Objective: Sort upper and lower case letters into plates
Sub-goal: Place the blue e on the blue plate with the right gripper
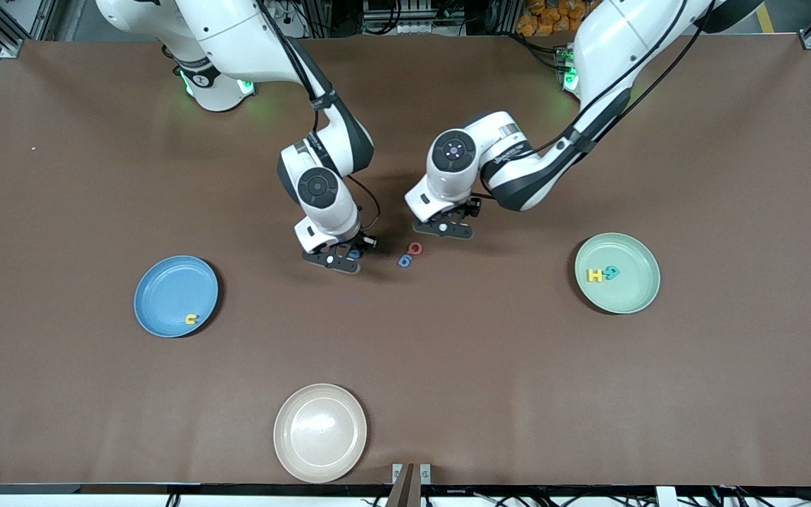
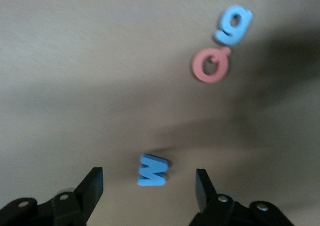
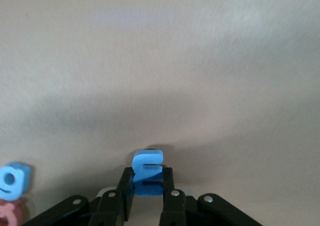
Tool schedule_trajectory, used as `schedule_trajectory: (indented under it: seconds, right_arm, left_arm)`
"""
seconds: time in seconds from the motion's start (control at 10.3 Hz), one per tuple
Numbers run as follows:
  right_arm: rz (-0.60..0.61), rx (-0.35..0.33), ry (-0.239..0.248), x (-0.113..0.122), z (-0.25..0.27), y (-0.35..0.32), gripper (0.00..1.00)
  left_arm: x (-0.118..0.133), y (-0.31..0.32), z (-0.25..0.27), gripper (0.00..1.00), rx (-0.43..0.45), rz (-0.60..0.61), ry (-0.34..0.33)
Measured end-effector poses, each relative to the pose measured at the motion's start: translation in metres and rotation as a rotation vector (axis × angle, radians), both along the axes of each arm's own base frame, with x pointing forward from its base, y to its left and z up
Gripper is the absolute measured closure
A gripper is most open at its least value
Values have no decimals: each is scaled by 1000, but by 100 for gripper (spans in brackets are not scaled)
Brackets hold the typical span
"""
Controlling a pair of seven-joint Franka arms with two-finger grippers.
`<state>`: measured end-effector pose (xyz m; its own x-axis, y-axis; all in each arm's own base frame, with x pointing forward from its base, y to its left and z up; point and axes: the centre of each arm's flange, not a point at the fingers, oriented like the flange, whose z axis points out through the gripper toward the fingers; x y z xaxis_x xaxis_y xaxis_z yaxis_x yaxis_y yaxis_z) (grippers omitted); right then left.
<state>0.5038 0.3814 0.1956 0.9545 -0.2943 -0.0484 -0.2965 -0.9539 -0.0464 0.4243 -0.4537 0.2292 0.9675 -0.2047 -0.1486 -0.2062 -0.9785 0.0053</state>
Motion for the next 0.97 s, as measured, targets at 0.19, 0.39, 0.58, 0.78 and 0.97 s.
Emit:
schedule_trajectory:
  seconds: [0.19, 0.39, 0.58, 0.78, 0.97]
  right_arm:
    - [-10, 4, -37, 26, 21, -26, 73]
    - [22, 0, -20, 51, 34, -67, 73]
    - [59, 6, -9, 73, 48, -113, 73]
    - [94, 9, 14, 92, 53, -168, 73]
    - [124, 11, 24, 106, 52, -220, 73]
  left_arm:
    - [-16, -2, -15, 18, 51, -30, -47]
    - [-28, 0, -26, 20, 49, -32, -61]
    - [-36, 2, -34, 21, 53, -23, -61]
    - [-46, 4, -42, 25, 43, -22, -71]
    - [-52, 7, -49, 26, 50, -24, -93]
